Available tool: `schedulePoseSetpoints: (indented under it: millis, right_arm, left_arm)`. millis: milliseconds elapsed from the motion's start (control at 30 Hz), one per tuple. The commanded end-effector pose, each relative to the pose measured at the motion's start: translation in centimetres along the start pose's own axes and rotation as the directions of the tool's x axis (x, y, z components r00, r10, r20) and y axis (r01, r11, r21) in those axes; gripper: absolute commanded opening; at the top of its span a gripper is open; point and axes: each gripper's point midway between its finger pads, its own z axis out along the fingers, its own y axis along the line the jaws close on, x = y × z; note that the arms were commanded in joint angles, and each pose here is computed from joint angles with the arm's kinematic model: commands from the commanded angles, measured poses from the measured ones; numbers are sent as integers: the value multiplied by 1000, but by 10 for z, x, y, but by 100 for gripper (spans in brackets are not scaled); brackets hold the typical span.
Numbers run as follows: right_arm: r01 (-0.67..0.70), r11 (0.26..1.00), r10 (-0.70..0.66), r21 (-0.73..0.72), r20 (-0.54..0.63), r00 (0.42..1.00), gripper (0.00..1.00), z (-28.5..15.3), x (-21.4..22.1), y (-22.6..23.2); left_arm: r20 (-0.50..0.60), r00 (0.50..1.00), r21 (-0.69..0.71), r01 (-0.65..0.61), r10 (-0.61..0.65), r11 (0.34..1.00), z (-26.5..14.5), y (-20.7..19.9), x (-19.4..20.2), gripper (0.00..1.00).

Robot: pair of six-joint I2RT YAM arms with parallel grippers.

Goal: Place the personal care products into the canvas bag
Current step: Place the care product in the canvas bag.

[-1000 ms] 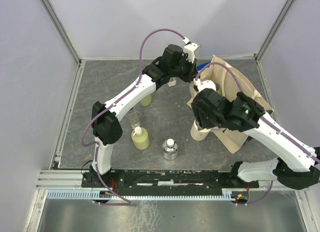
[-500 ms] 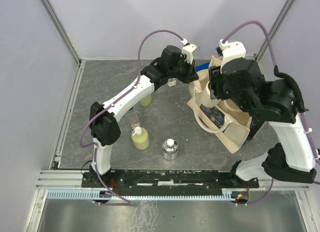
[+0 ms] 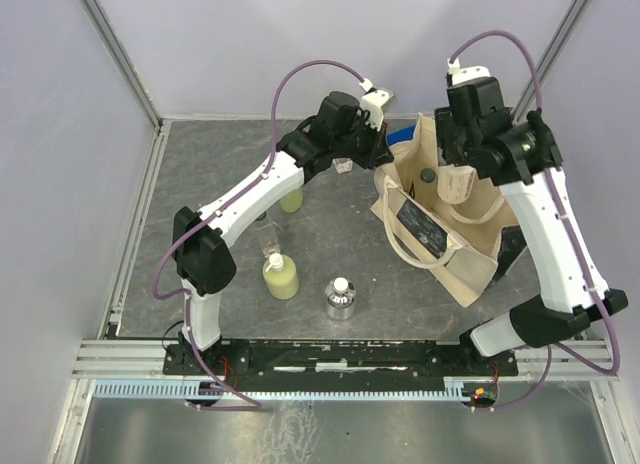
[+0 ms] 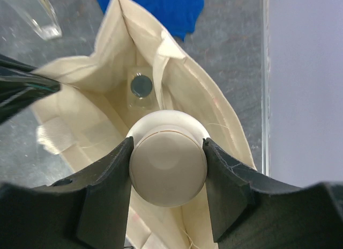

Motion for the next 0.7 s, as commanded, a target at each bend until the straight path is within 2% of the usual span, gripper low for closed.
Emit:
schedulePoseSetpoints:
  millis: [0,200,333,667]
  right_arm:
    - [-59,996,64,-63,87,994,0,30,-21,8]
    - [-31,996,35,-80,45,998,0,73,-6,18]
    - [-21,995,27,-101,62,998,0,98,-5,26]
    - [7,996,8,-84,180,984,0,144,-12,23]
  left_arm:
    - [40,997,9,-67,67,998,-33,-11,-24,3]
    - [37,997,16,-68,67,998,-36,-13,-25,3]
    - [32,998,22,-63,63,998,-34,-13,-23,3]
    - [63,997,47,-49,46,998,-33,-18,-26,3]
